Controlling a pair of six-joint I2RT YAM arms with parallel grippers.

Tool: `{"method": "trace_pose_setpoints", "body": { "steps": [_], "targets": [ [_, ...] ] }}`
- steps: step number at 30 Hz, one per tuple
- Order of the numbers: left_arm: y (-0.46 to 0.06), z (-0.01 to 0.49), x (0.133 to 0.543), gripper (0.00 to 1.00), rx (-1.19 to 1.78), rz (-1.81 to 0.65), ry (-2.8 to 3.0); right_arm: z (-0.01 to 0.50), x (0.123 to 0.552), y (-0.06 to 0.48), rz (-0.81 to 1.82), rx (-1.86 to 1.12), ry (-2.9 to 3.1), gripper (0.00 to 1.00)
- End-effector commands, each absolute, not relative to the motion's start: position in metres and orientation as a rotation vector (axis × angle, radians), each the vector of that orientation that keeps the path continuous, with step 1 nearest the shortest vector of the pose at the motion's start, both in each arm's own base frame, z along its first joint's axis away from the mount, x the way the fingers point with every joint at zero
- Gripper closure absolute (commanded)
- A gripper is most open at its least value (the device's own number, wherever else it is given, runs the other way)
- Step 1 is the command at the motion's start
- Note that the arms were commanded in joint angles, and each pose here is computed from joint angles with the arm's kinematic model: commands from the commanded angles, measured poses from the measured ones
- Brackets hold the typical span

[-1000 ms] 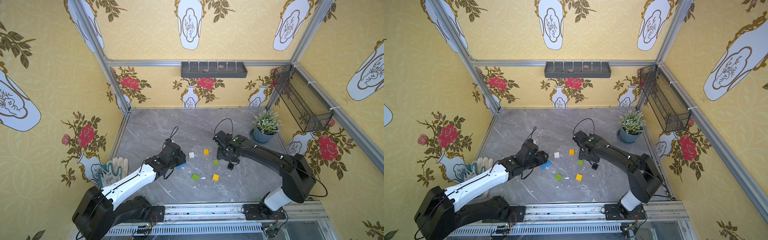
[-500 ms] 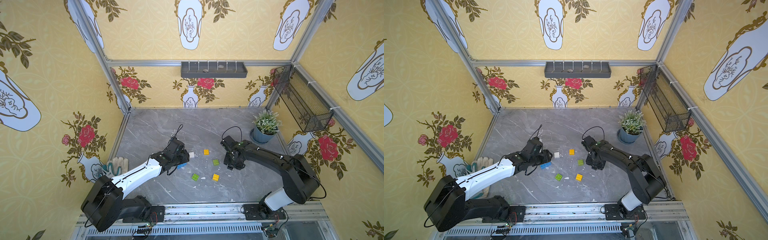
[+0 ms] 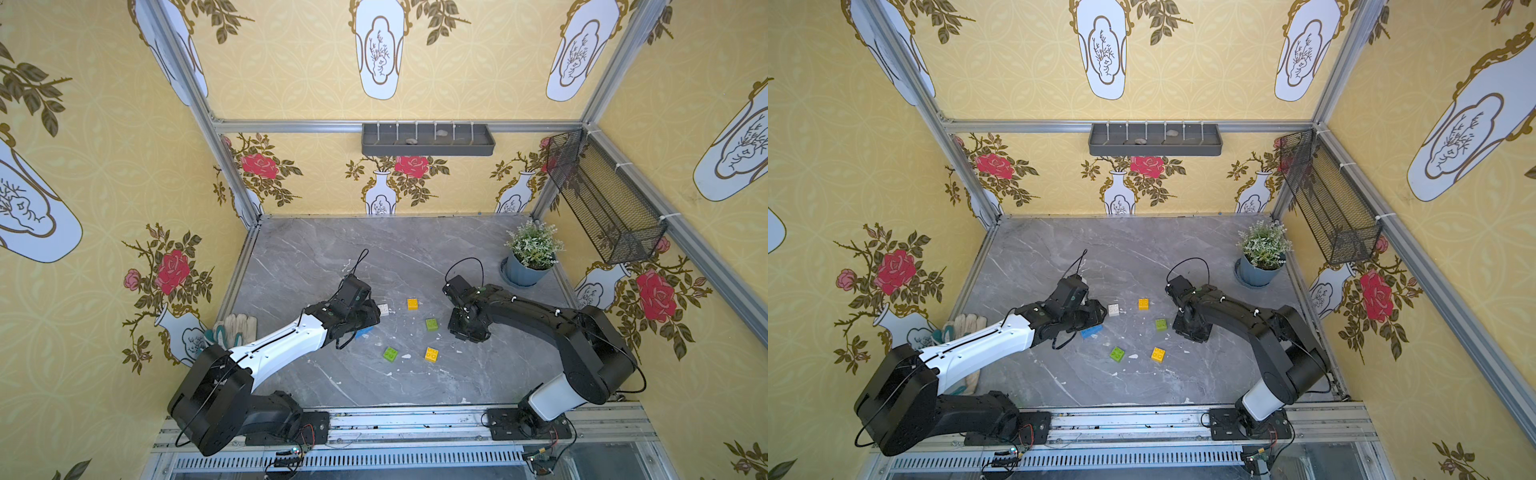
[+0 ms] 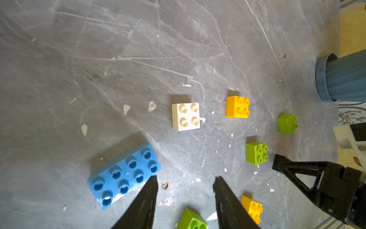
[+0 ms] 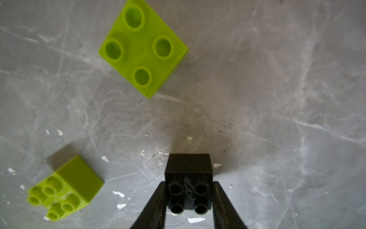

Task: Assemble the number 4 with lego
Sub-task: Pick up the lego brick from the center of the board, then assemble the lego brick with the lego brick.

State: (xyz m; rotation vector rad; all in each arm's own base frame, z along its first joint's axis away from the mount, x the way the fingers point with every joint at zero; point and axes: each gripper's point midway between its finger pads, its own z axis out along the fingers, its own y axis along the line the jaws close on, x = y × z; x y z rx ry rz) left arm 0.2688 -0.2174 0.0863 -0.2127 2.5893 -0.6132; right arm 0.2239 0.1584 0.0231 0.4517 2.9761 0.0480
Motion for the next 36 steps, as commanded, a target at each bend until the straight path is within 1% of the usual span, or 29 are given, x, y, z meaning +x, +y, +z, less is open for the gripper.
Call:
{"method": "trace_pose_setpoints", "body": {
  "steps": [1,2,5,9,11,17,23,36],
  "targets": [
    [-0.221,0.086,0.271,0.51,-0.213,-0.630,2.585,0.025,0.230,0.156,0.032,0.417,2.950,0.67],
    [-0.220,0.085,0.270,0.51,-0.213,-0.627,2.589,0.028,0.232,0.157,0.036,0.394,2.934,0.69],
    [-0.219,0.085,0.269,0.51,-0.213,-0.624,2.587,0.047,0.238,0.167,0.055,0.266,2.870,0.73],
    [-0.219,0.082,0.270,0.51,-0.218,-0.617,2.590,0.088,0.242,0.196,0.047,-0.036,2.770,0.75],
    [-0.221,0.081,0.271,0.51,-0.223,-0.627,2.592,0.099,0.241,0.218,0.111,-0.218,2.741,0.75],
    [-0.229,0.082,0.275,0.52,-0.250,-0.674,2.587,0.086,0.238,0.249,0.133,-0.520,2.771,0.78],
    [-0.230,0.086,0.276,0.53,-0.255,-0.680,2.584,0.074,0.236,0.264,0.134,-0.602,2.760,0.79],
    [-0.231,0.077,0.274,0.53,-0.264,-0.677,2.607,0.060,0.236,0.257,0.047,-0.640,2.773,0.79]
  ]
}}
